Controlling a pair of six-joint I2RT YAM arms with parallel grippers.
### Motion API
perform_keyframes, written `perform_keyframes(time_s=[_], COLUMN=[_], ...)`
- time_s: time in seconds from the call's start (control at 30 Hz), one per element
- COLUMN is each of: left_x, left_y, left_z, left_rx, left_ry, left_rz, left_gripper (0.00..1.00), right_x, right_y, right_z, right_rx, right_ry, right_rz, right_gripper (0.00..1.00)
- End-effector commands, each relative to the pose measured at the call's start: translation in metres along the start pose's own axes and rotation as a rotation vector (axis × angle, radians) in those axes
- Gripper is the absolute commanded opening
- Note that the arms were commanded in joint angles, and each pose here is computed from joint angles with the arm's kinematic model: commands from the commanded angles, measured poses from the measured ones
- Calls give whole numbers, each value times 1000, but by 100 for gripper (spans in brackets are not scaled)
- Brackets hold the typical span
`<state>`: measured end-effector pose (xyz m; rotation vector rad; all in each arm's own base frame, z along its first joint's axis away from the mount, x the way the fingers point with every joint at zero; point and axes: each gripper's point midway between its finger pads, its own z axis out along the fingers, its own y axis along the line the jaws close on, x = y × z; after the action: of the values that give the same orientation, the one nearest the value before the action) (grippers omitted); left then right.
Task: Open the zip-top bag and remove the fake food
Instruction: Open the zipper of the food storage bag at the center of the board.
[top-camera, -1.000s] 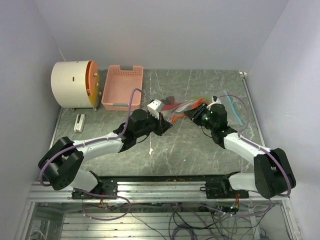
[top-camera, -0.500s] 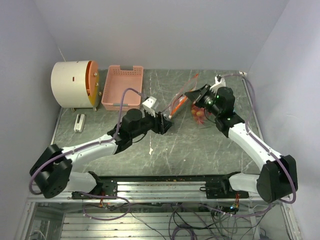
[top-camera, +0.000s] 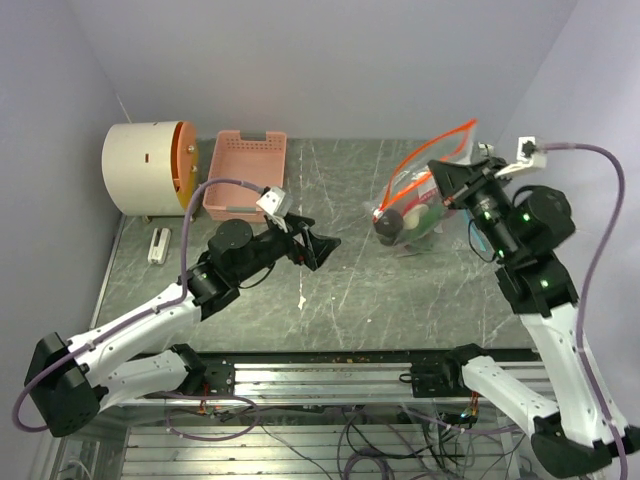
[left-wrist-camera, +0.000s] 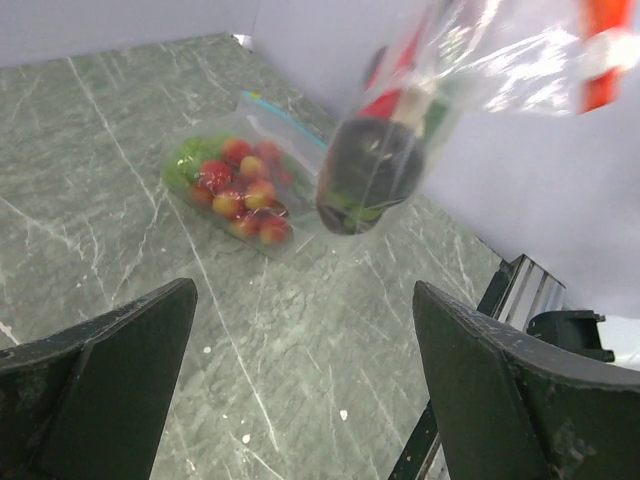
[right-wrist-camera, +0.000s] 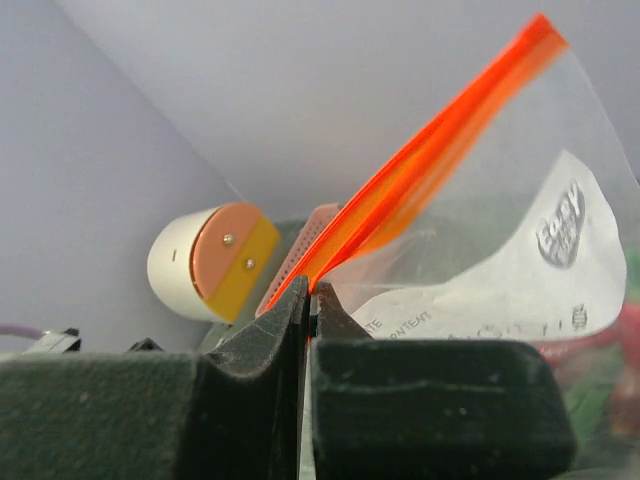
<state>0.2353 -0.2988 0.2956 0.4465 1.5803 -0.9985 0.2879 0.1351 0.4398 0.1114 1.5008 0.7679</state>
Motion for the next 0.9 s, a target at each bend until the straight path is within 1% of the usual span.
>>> perform_keyframes(time_s=[0.0, 0.13, 0.23, 0.33, 0.4, 0.43, 0.5, 0.6, 0.67, 0.87], left_x=[8, 17, 22, 24, 25, 24, 26, 25, 25, 21], left_y=[2, -2, -4, -6, -7, -6, -4, -2, -1, 4], left_z=[5, 12, 18, 22, 23, 23, 21, 18, 17, 13], left_rx=[-10, 23, 44, 60, 61, 59, 51, 37, 28, -4], left_ry=[37, 60, 76, 90, 94, 92, 94, 92, 95, 93], left_rz=[14, -1, -7, -7, -7, -6, -5, -2, 3, 26], left_gripper=[99, 98, 98, 98, 98, 98, 98, 98, 98, 98], right_x=[11, 29, 30, 36, 54, 75, 103, 130, 134, 115], right_y=[-30, -57, -60, -62, -74, -87, -108, -137, -150, -170], right_z=[-32, -62, -77, -83, -81, -78, -72, -55, -40, 18], right_rx=[148, 257, 275, 278, 300, 324, 359, 427, 463, 517], right_ry=[47, 65, 70, 85, 126, 171, 220, 249, 238, 170], right_rz=[-76, -91, -92, -100, -108, -115, -125, -151, -185, -293], right_gripper=[0, 0, 0, 0, 0, 0, 0, 0, 0, 0])
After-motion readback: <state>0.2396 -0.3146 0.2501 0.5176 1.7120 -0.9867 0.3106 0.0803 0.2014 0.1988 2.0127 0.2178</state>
